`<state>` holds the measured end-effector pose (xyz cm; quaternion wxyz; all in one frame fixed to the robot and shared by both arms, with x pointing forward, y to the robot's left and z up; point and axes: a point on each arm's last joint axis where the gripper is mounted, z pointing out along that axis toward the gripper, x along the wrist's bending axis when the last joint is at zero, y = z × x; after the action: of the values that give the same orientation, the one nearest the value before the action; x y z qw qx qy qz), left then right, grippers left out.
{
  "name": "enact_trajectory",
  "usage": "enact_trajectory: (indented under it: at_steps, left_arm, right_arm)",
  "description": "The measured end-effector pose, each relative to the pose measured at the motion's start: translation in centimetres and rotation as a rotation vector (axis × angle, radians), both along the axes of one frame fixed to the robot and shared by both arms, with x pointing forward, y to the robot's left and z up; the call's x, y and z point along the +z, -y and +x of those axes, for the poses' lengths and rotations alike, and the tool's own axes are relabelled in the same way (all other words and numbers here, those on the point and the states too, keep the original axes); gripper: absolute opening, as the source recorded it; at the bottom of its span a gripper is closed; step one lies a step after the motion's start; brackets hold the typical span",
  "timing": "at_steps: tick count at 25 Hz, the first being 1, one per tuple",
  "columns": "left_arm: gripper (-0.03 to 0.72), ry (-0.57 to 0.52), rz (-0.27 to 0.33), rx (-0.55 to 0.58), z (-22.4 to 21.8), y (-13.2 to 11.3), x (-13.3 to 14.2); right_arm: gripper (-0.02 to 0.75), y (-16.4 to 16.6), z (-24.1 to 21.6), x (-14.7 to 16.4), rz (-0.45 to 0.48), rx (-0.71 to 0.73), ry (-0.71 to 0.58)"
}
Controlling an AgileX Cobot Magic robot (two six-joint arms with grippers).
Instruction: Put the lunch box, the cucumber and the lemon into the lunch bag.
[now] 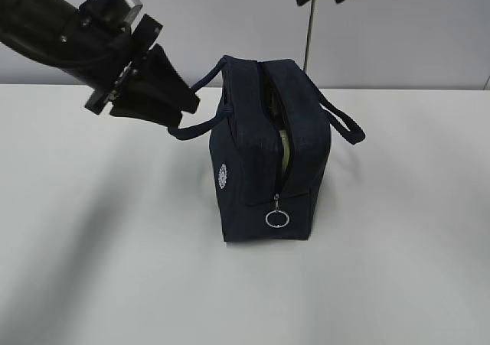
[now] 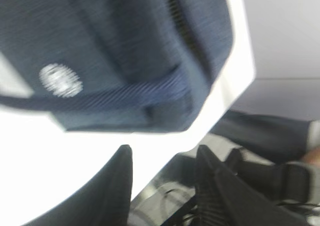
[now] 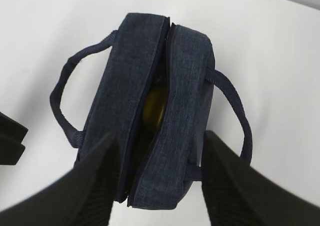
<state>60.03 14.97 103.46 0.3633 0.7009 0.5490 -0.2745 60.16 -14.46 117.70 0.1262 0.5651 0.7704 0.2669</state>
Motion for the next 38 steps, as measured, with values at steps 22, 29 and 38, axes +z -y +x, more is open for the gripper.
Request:
enact_trajectory:
  at_steps: [22,29,38]
  left_arm:
    - [0.244,0.212,0.567,-0.081,-8.0,1.3,6.7]
    - [0.293,0.246,0.550,-0.082,-9.0,1.2,8.1]
    - [0.300,0.249,0.537,-0.070,-9.4,1.1,8.6]
  right_arm:
    - [0.245,6.0,-15.0,1.7,0.008,0.089,0.181]
    - [0.245,6.9,-19.8,-1.8,0.111,0.222,0.413]
    - [0.244,7.4,-22.3,-6.9,0.121,0.292,0.432]
